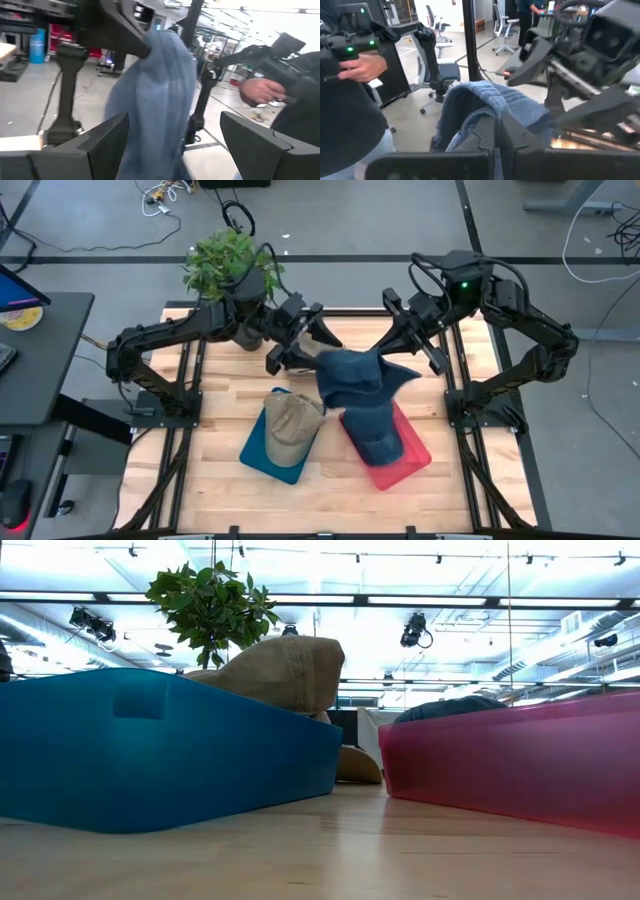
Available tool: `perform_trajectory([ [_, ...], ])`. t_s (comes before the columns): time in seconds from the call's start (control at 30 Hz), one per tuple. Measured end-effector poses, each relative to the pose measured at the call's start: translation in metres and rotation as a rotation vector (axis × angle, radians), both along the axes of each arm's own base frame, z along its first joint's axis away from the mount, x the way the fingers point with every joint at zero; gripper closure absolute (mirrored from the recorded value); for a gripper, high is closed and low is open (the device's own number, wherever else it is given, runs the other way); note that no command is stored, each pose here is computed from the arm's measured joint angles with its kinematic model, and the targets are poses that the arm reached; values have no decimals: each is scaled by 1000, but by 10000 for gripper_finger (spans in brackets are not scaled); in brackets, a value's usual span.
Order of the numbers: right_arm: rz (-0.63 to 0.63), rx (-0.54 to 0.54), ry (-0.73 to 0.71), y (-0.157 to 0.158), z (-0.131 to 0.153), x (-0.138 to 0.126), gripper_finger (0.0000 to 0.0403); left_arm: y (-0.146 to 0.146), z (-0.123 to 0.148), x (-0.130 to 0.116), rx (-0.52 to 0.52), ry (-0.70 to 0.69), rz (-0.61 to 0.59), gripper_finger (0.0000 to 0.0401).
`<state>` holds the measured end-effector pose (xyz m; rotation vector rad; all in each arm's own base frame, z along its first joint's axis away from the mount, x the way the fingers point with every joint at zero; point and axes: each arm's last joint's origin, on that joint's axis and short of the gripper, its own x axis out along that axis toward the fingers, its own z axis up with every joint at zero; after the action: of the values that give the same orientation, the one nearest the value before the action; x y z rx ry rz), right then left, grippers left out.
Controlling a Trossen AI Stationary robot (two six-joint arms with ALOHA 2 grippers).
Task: Pick & Place hat
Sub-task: Put the blue cap into the pink bin
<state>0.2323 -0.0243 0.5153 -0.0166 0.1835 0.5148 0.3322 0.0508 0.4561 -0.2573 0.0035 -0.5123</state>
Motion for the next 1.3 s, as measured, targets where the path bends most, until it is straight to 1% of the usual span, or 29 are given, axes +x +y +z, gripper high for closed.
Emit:
perform_trajectory([
  [0.13, -2, -23, -37, 0, 2, 1, 403, -5, -10, 11, -4, 32, -17, 82],
  [0.3, -26, -31, -33, -1, 2, 1, 403, -7, -18, 20, 13, 43, -26, 84],
  [0.37, -26, -31, -31, -1, 2, 1, 403, -7, -19, 21, 16, 44, -22, 93],
  [0.43, -41, -34, -24, -1, 1, 1, 403, -7, -19, 21, 34, 35, -18, 112],
  [0.53, -73, -39, -17, -2, 1, 1, 402, -6, -19, 21, 101, -5, -14, 162],
  [0.6, -78, -37, -15, -3, 1, 1, 401, -8, -19, 21, 173, -45, -14, 210],
  [0.67, -78, -36, -15, -3, 1, 1, 400, -10, -20, 22, 246, -84, -17, 271],
  [0.73, -86, -28, -9, -3, 1, 1, 399, -11, -21, 22, 303, -102, -21, 341],
  [0.77, -104, -18, -2, -3, 0, 1, 398, -11, -22, 22, 320, -104, -22, 369],
  [0.8, -122, -4, 8, -3, 0, 2, 397, -11, -23, 22, 322, -97, -22, 382],
  [0.83, -134, 12, 19, -4, 0, 2, 393, -11, -24, 22, 324, -92, -20, 385],
  [0.93, -151, 59, 42, -4, 0, 2, 369, -10, -24, 22, 360, -104, -15, 393],
  [1.03, -159, 99, 61, -4, 0, 1, 328, -10, -25, 21, 443, -135, -18, 394],
  [1.13, -175, 150, 70, -4, 3, -3, 279, -11, -27, 19, 551, -159, -11, 395],
  [1.2, -194, 182, 83, -6, 5, -9, 245, -12, -29, 16, 644, -166, 7, 396],
  [1.3, -215, 191, 87, -8, 7, -19, 199, -12, -30, 10, 782, -160, 45, 396],
])
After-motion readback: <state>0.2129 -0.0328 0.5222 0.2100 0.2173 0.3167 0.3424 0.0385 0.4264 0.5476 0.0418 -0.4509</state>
